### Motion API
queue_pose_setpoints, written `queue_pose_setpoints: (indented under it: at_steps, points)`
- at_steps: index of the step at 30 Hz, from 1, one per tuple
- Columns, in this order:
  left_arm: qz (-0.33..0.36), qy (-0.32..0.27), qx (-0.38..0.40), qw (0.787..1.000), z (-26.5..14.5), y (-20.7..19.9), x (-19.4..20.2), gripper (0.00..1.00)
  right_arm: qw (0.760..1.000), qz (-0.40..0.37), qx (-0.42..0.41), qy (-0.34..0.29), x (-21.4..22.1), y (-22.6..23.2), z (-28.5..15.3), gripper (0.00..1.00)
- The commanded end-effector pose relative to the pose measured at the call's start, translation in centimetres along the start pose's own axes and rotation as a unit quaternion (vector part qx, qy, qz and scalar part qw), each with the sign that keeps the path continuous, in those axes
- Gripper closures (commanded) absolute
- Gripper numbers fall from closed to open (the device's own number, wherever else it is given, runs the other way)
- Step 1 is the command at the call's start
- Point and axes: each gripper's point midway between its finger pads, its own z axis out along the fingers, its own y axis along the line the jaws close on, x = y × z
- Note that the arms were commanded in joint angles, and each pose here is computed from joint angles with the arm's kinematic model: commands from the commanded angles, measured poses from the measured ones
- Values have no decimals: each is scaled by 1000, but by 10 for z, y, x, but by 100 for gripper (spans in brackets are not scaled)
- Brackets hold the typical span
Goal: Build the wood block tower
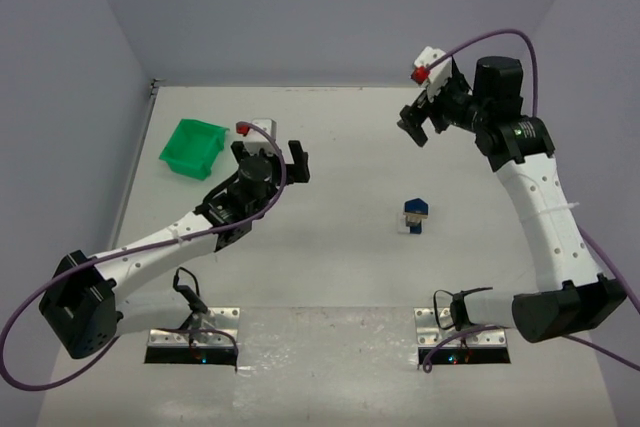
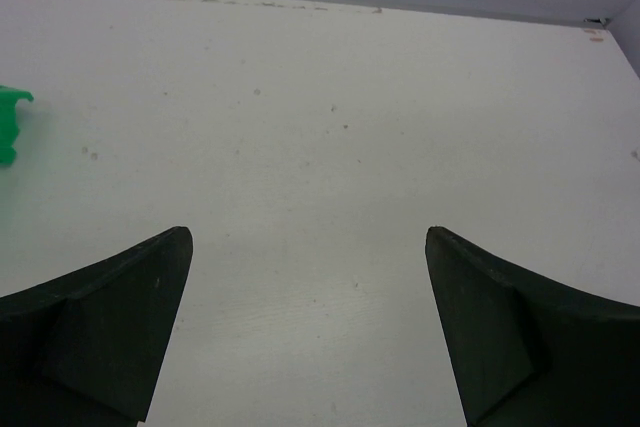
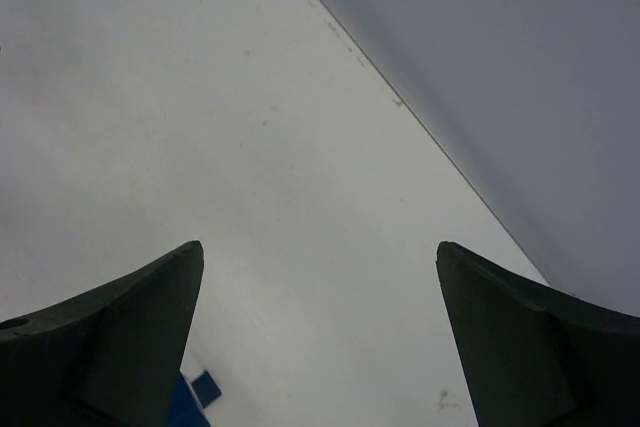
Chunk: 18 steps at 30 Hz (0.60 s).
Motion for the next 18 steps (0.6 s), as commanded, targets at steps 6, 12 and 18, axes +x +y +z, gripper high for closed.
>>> queue_pose_setpoints:
  at_steps: [6,12,18]
  points:
    - [-102,-35,-40,993,6,57,-36,0,922,349,166,5,91,-31,-1,1]
    - [-119,-36,-128,984,7,98,-21,0,785,497,363,74,234,-29,-75,1]
    - [-128,-32,-148,980,3,105,-16,0,737,531,410,85,280,9,-97,1]
